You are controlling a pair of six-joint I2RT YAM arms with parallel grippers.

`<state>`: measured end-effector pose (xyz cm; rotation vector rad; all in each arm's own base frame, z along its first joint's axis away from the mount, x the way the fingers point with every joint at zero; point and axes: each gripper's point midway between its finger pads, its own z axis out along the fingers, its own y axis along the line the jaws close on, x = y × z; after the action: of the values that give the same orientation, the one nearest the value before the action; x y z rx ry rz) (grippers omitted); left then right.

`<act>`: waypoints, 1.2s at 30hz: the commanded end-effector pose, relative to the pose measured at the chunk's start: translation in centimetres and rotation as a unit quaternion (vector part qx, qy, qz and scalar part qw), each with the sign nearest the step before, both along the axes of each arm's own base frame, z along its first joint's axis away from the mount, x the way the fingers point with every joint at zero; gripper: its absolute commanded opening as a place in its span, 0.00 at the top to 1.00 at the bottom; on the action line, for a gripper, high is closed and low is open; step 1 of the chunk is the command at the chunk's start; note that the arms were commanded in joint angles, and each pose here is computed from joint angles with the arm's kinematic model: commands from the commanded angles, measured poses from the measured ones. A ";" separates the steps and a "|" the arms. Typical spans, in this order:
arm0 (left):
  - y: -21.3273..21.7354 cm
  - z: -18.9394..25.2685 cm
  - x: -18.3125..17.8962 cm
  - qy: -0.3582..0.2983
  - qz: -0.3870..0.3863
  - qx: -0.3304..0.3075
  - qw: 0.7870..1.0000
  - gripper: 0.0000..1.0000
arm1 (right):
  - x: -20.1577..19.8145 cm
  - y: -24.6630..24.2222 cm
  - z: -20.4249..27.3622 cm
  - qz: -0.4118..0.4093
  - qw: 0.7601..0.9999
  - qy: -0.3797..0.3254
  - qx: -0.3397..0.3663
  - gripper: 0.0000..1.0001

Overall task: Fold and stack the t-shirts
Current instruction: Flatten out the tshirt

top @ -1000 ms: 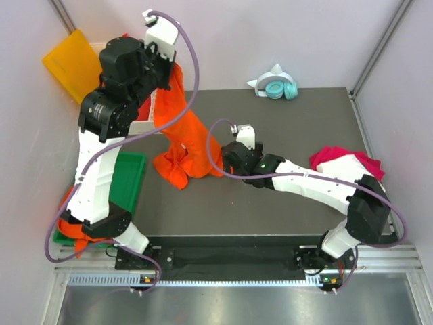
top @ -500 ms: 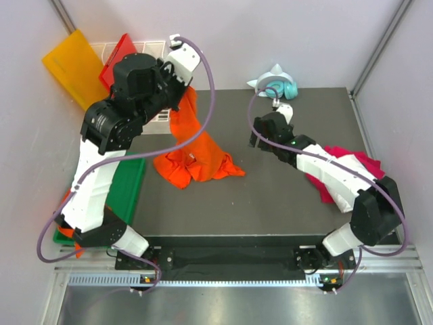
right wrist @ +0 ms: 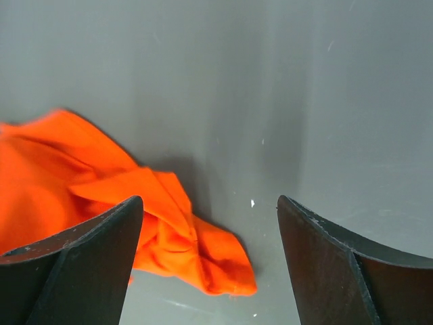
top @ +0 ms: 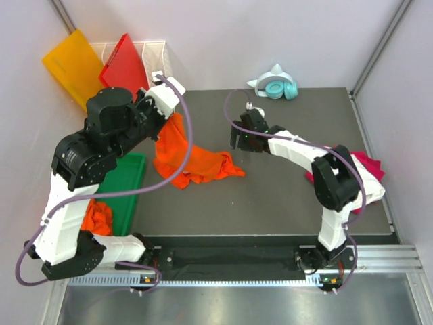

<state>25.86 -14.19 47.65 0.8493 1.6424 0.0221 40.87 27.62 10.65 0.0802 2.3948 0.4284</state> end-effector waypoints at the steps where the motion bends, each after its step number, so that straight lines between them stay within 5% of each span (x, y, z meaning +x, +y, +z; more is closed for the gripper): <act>1: 0.7 0.2 0.0 -0.013 0.015 -0.002 1.000 1.00 | -0.2 3.5 -0.3 0.041 0.999 0.015 0.032 0.19; 10: 1.0 -0.6 -0.3 -0.010 0.016 0.000 1.000 1.00 | -3.1 5.9 -3.8 0.074 0.995 0.053 0.029 0.21; 14: 1.0 -0.6 -0.4 -0.010 0.014 -0.003 1.000 1.00 | -4.7 6.5 -5.5 0.094 0.992 0.075 0.027 0.31; 20: 1.3 -1.2 -0.6 -0.005 0.018 0.001 1.000 1.00 | -6.5 6.6 -7.2 0.108 0.989 0.096 0.026 0.56; 24: 1.7 -1.9 -0.8 0.000 0.024 0.004 1.000 1.00 | -7.8 6.0 -8.1 0.103 0.989 0.105 0.002 1.00; 36: 4.8 -6.6 -2.0 0.016 0.069 0.032 0.997 1.00 | -20.9 7.9 -5.0 0.197 0.975 0.027 -0.095 1.00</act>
<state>23.93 -10.64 40.14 0.8770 1.7732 0.1374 24.19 35.09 2.82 -0.3851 2.5598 0.3985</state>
